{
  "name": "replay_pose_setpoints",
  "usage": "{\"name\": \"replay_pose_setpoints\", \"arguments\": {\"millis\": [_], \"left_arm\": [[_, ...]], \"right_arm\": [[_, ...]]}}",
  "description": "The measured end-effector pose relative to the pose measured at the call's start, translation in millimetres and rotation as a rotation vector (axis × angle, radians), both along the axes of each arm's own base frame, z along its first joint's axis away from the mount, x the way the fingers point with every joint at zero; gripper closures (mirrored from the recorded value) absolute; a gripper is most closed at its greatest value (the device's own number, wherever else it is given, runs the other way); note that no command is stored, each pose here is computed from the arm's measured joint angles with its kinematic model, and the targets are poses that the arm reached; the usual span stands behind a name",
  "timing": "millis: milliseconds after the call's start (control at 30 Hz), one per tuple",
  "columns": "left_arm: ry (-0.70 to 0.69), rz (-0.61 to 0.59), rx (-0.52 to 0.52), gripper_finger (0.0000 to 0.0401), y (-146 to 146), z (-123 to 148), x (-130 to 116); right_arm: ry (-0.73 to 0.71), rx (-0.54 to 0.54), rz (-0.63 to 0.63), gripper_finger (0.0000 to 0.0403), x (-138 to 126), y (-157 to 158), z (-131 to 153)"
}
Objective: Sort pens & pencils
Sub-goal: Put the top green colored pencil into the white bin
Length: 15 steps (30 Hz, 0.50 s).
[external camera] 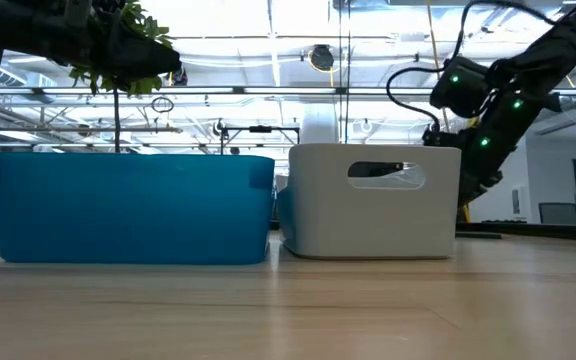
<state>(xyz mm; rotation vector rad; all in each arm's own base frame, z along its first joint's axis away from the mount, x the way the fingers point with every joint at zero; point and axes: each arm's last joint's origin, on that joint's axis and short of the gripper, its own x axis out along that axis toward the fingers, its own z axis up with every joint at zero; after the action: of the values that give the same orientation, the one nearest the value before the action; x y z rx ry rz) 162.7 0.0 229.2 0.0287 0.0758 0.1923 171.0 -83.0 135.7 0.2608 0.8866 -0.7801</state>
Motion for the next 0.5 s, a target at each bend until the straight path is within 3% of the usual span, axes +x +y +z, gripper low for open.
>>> {"name": "replay_pose_setpoints", "arguments": {"millis": [133, 267, 367, 500], "left_arm": [[0.000, 0.000, 0.000, 0.0288, 0, 0, 0], [0.000, 0.000, 0.000, 0.0288, 0, 0, 0], [0.000, 0.000, 0.000, 0.0288, 0, 0, 0], [0.000, 0.001, 0.000, 0.0288, 0, 0, 0]], "right_arm": [[0.008, -0.023, -0.025, 0.0311, -11, 5, 12], [0.053, 0.083, -0.042, 0.0262, -29, 14, 15], [0.100, 0.143, -0.102, 0.0243, -41, 19, 14], [0.053, 0.137, -0.136, 0.0237, -44, 17, 7]]}}
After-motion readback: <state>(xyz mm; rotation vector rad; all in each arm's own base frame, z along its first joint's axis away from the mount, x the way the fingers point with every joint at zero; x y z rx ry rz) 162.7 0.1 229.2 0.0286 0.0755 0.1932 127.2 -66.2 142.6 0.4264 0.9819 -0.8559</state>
